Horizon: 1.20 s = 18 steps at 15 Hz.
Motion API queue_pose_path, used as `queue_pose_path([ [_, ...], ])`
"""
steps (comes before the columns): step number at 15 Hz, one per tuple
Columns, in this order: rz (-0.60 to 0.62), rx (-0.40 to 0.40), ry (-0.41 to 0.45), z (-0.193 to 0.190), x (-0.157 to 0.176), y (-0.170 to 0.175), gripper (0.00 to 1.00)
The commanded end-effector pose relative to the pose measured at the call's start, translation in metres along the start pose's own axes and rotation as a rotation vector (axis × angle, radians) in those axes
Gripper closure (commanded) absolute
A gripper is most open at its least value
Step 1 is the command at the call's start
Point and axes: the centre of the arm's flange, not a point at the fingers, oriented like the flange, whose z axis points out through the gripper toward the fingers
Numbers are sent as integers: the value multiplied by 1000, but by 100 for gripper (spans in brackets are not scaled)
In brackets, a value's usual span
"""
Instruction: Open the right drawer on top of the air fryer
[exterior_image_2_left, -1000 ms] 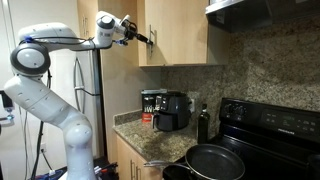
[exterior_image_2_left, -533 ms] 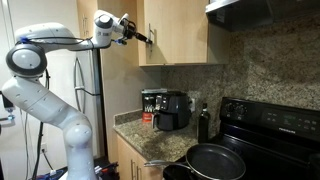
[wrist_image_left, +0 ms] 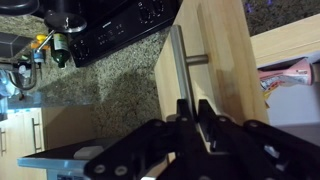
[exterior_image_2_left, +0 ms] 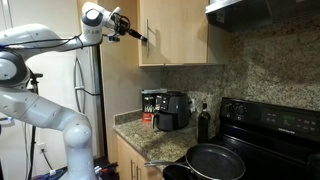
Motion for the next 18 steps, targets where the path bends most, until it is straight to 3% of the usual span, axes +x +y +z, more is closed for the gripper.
queue_pose_path([
  [1,7,-12,2,-2,0,5,84],
  [2,13,-25,2,-4,0,9,84],
  [3,18,-35,5,-6,1,12,96],
  [4,7,-94,-7,4,-2,29,96],
  [11,92,-478,-48,17,-8,216,96],
  [12,134,-505,-118,14,-17,227,82],
  [13,180,-492,-189,12,-26,230,57],
  [15,254,-410,-301,1,-43,188,55],
  [18,316,-232,-418,-31,-55,108,36],
])
